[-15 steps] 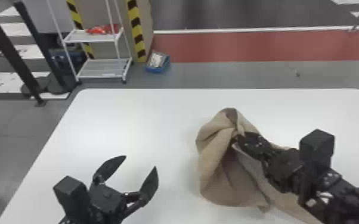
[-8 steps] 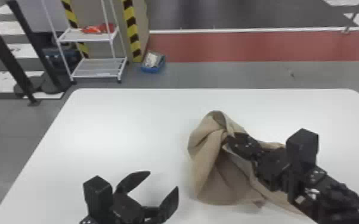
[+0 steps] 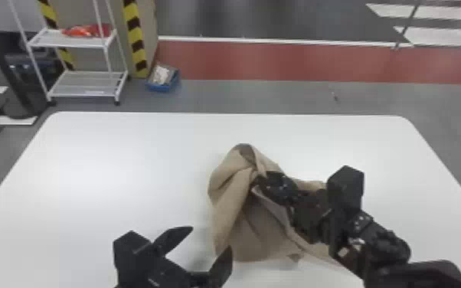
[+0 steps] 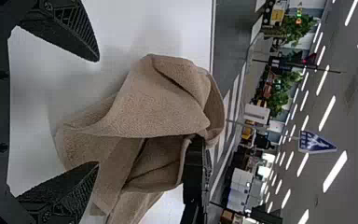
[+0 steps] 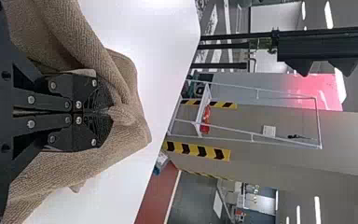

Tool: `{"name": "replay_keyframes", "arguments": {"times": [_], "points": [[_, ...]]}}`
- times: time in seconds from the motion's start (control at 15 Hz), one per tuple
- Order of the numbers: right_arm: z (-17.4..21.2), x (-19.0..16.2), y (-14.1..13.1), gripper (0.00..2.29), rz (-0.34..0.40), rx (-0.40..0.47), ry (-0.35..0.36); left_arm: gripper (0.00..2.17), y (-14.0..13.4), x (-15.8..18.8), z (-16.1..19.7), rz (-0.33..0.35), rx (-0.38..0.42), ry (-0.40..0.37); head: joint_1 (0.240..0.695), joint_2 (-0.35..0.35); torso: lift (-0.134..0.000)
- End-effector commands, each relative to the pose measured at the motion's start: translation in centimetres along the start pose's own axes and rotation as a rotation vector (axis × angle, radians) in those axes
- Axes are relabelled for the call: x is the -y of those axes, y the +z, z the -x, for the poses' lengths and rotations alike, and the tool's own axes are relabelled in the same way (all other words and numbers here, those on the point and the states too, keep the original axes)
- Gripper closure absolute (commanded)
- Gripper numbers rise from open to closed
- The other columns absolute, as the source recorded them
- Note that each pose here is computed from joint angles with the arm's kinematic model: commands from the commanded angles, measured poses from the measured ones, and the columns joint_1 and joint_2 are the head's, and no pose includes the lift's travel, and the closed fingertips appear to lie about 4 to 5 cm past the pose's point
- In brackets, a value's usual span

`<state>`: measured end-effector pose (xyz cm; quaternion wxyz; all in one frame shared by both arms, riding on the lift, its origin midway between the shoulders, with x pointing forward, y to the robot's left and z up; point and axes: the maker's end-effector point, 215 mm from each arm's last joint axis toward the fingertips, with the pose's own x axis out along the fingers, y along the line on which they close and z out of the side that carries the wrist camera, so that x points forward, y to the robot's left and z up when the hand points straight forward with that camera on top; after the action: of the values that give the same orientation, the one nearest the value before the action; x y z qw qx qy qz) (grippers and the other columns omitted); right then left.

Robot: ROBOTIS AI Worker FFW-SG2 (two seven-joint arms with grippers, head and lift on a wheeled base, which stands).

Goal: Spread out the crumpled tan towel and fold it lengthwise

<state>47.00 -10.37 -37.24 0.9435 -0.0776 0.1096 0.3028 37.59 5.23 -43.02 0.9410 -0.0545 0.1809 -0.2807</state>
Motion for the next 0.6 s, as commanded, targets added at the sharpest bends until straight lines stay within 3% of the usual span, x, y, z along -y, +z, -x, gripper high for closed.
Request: {"name": "replay_keyframes", "arguments": {"times": [0.0,0.2,0.33,0.4,0.53], "points": [[0.2,-0.4,0.0,1.42,-0.004,0.002,0.005,0.11,0.1,0.8,-1.8,-0.039,0.004,0.034,0.695,-0.065,-0.124],[0.5,-0.8,0.3,1.42,-0.009,0.009,0.008,0.21,-1.1,-0.3,-3.0,-0.081,-0.043,0.111,0.695,-0.075,-0.124],[0.8,-0.6,0.5,1.42,-0.012,0.014,0.004,0.32,-5.1,-0.5,-2.5,-0.034,-0.204,0.102,0.695,-0.077,-0.124],[0.8,-0.6,0.6,1.42,-0.012,0.017,0.003,0.53,-4.7,-0.6,-2.5,-0.037,-0.200,0.102,0.695,-0.078,-0.124],[0.9,-0.5,0.6,1.42,-0.018,0.019,0.002,1.30,-4.5,-0.9,-2.5,-0.041,-0.198,0.109,0.695,-0.079,-0.124]]}}
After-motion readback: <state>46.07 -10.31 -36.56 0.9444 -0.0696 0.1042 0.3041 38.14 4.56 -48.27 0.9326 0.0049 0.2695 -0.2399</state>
